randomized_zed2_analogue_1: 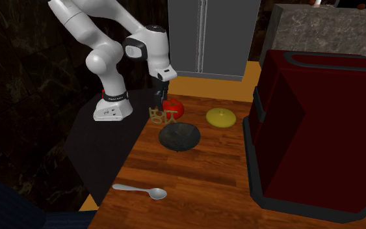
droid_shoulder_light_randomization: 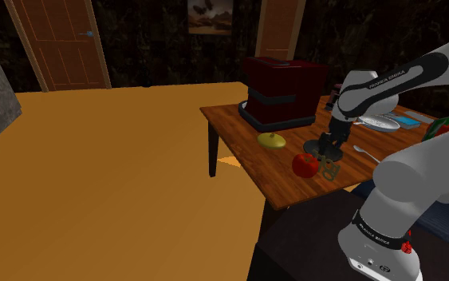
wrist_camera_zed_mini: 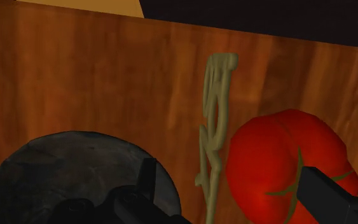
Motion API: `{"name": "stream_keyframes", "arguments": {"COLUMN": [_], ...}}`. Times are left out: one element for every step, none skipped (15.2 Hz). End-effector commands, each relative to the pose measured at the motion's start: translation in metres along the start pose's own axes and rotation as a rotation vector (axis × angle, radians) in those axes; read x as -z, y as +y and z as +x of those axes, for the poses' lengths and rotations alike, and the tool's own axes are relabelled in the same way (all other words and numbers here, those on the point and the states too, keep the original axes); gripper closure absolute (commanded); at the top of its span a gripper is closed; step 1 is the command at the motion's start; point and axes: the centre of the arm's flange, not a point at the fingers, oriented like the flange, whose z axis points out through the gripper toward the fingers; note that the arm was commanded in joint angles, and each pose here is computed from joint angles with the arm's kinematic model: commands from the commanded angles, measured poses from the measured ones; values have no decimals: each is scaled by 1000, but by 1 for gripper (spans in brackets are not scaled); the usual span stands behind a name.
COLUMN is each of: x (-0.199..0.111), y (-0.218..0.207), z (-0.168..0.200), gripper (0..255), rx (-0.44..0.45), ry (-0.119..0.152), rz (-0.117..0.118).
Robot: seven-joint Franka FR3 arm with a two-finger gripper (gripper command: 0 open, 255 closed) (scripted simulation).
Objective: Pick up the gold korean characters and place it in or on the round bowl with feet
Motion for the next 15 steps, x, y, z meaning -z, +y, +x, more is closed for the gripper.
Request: {"name": "stream_keyframes", "arguments": {"x": [-11, -17, -22, -25, -25, -25, -25, -25, -25, -25, -25, -25, -25, -25, -25], "y": [0, 0, 0, 0, 0, 0, 0, 0, 0, 0, 0, 0, 0, 0, 0], "z": [-1, -1, -1, -1, -1, -1, -1, -1, -1, -1, -1, -1, -1, -1, -1], "gripper": [0, 0, 0, 0, 0, 0, 0, 0, 0, 0, 0, 255, 255, 255, 255], "rx": [-1, -1, -1, -1, -1, -1, -1, -1, -1, -1, -1, -1, -1, -1, -1], "ry": [1, 1, 1, 1, 1, 1, 1, 1, 1, 1, 1, 1, 1, 1, 1], "rz": [0, 0, 0, 0, 0, 0, 0, 0, 0, 0, 0, 0, 0, 0, 0]}}
